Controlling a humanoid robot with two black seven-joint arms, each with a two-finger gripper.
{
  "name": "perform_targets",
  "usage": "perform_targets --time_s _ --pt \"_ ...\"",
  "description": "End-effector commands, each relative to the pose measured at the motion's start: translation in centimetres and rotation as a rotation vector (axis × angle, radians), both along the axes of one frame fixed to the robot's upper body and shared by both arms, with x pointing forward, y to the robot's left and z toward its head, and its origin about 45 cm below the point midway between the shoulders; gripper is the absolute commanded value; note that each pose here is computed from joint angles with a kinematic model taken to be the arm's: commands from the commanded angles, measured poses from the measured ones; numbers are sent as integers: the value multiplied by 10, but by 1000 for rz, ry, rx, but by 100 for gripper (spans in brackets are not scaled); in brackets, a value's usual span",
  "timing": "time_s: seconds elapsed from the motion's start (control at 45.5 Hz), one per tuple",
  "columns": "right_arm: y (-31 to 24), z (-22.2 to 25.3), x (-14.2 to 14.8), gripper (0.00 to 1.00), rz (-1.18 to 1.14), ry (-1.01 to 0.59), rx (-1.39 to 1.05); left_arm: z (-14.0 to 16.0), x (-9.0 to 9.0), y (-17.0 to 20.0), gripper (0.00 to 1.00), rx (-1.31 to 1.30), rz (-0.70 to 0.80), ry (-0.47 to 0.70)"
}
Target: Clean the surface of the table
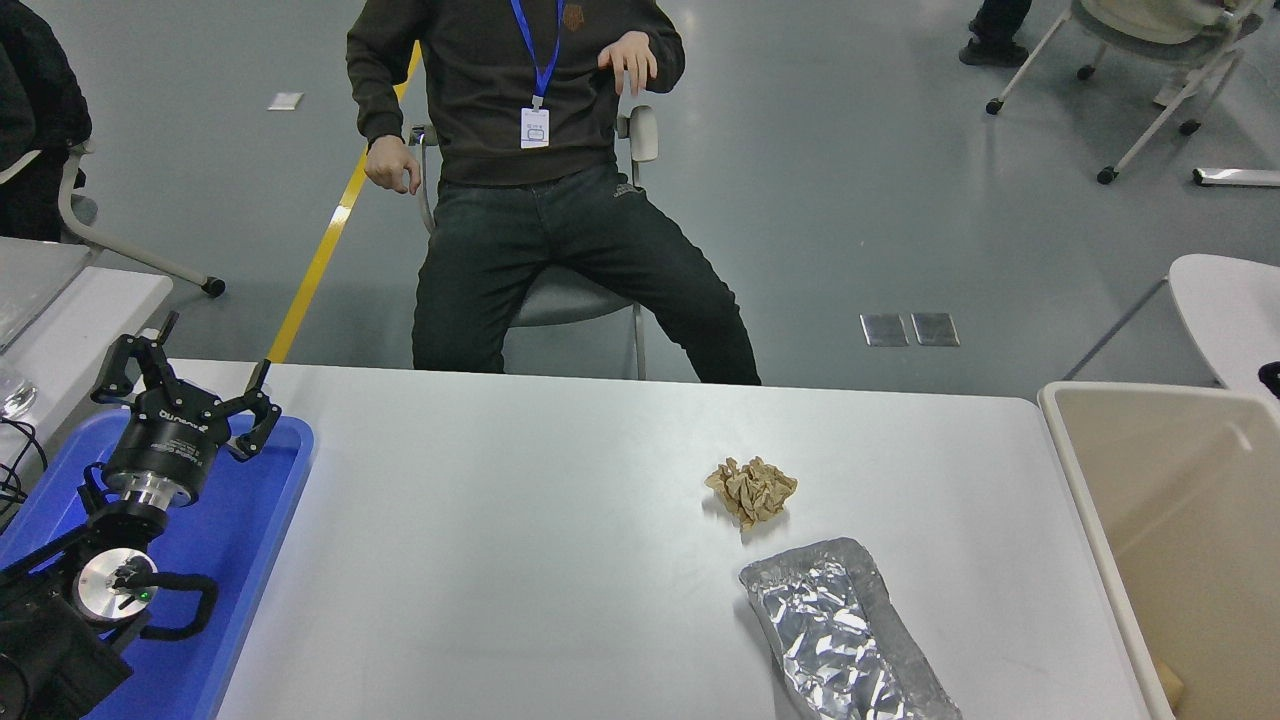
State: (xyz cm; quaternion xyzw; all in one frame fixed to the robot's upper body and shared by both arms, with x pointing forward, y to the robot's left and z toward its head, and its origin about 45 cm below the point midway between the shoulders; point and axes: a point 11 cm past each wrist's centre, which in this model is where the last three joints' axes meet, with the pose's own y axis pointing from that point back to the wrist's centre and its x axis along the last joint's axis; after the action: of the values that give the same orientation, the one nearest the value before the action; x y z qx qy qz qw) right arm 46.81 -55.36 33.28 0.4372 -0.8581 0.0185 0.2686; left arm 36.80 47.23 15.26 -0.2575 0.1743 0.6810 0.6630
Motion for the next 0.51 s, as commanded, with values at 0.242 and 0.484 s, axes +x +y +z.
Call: perform_targets --time_s 0.242,0.484 --pt "68 71 39 98 202 -354 420 0 0 0 100 1 1 0" --pt "107 66 48 98 302 -386 530 0 0 0 100 1 1 0"
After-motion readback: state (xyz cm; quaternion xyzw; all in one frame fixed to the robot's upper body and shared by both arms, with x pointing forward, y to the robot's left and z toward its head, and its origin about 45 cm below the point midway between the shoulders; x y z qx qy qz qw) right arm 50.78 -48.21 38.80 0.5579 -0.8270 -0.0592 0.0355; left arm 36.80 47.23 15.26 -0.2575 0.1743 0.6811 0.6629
